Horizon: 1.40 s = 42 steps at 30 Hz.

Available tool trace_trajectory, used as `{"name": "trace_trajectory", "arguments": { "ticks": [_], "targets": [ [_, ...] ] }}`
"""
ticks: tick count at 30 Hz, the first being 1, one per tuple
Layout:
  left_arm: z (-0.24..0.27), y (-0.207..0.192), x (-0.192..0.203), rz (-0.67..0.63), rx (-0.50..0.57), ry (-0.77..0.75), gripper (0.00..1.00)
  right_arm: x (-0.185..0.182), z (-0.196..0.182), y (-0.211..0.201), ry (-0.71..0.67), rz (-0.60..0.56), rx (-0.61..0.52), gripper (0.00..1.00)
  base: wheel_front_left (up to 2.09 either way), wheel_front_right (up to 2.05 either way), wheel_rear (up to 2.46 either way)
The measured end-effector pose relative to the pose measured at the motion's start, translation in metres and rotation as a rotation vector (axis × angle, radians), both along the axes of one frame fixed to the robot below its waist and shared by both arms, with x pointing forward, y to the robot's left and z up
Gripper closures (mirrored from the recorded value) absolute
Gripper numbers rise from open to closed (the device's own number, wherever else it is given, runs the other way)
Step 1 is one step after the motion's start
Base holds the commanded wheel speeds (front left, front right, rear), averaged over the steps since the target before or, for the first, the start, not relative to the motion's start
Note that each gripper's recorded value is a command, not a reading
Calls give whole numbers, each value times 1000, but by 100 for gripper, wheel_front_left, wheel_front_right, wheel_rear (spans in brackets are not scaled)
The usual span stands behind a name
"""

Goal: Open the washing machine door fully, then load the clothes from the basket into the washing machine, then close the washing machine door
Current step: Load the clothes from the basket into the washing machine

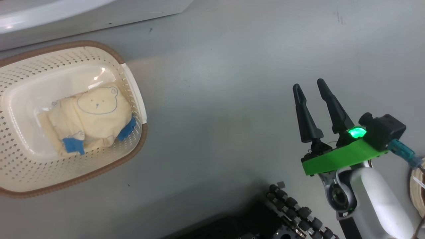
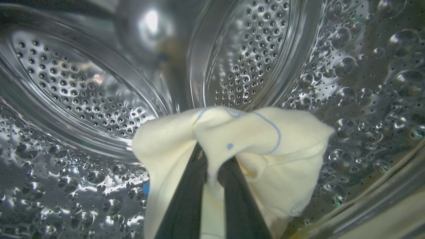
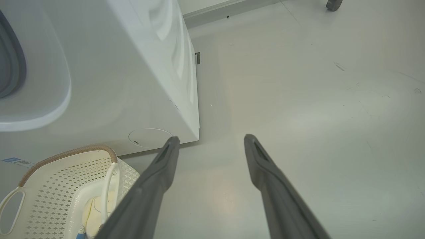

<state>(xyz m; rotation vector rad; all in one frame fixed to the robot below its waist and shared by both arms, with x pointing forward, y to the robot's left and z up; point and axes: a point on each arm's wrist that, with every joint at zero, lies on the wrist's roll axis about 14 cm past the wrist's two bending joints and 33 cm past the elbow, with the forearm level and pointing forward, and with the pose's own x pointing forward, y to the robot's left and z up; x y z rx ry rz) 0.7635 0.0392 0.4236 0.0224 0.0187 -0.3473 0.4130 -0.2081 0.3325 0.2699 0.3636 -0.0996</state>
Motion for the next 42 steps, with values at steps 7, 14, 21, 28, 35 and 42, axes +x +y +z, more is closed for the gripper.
{"name": "trace_trajectory", "arguments": {
  "ticks": [7, 14, 21, 28, 35, 42],
  "targets": [
    [2, 4, 9, 21, -8, -15, 18, -3, -3, -1, 12, -4, -3, 0, 0, 0, 0],
    [-1, 9, 1, 39, -11, 55, 0, 2, 6, 2, -18, 4, 5, 0, 0, 0, 0],
    [3, 9, -15, 42, -16, 91, 0, 8, 22, 2, -67, 8, 4, 0, 0, 0, 0],
    [-10, 8, -55, 31, -18, 193, 0, 14, 47, 6, -139, 18, 5, 0, 0, 0, 0],
    [-4, 16, -93, 31, -26, 244, 0, 18, 72, 10, -208, 32, 3, 0, 0, 0, 0],
    [9, 28, -148, 30, -41, 277, 0, 3, 98, 17, -261, 43, 13, 0, 0, 0, 0]
  ]
}}
